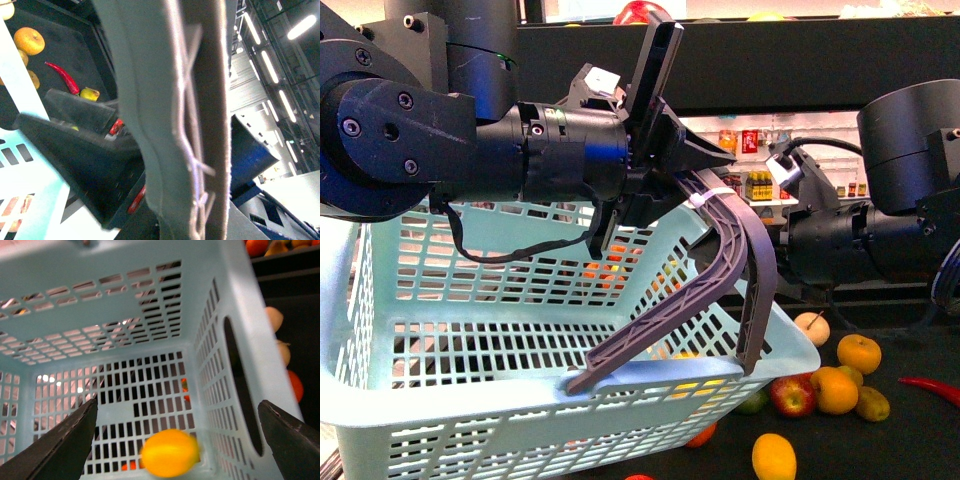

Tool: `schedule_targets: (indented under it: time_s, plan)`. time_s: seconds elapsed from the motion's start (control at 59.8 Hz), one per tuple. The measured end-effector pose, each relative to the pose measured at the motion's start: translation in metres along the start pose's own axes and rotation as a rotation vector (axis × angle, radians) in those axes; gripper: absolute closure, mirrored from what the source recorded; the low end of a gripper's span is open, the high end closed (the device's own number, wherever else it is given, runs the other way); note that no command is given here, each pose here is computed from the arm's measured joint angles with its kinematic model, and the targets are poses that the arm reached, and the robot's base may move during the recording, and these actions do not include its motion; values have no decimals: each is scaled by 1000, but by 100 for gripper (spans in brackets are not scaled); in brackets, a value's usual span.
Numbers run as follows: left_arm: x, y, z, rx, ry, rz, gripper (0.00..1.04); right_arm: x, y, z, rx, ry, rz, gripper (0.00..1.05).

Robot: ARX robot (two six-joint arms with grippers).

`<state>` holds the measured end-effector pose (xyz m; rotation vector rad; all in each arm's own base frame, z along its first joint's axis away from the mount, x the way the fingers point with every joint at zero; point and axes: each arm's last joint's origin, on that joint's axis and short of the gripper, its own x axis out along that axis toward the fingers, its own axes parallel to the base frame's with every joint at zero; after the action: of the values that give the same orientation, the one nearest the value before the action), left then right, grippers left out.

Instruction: Pick lemon from shelf

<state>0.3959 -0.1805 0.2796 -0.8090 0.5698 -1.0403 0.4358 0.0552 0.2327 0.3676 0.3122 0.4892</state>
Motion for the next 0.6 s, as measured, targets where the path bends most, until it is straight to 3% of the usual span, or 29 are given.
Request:
schedule_targets:
  time_s: [0.201,0.301,0.418,0.603]
  plan:
    - [0,0,0,-1,-1,2,97,-24,-44,57,-39,-181,-190,7]
    - [0,0,0,-1,-1,2,97,-29,-73,64,-90,-193,-304,7]
    - [0,0,0,-1,0,1,97,-18,-114,31,-130,-80,-415,7]
    - [0,1,0,-1,0,1,97,12,-163,-60,-151,160,-499,7]
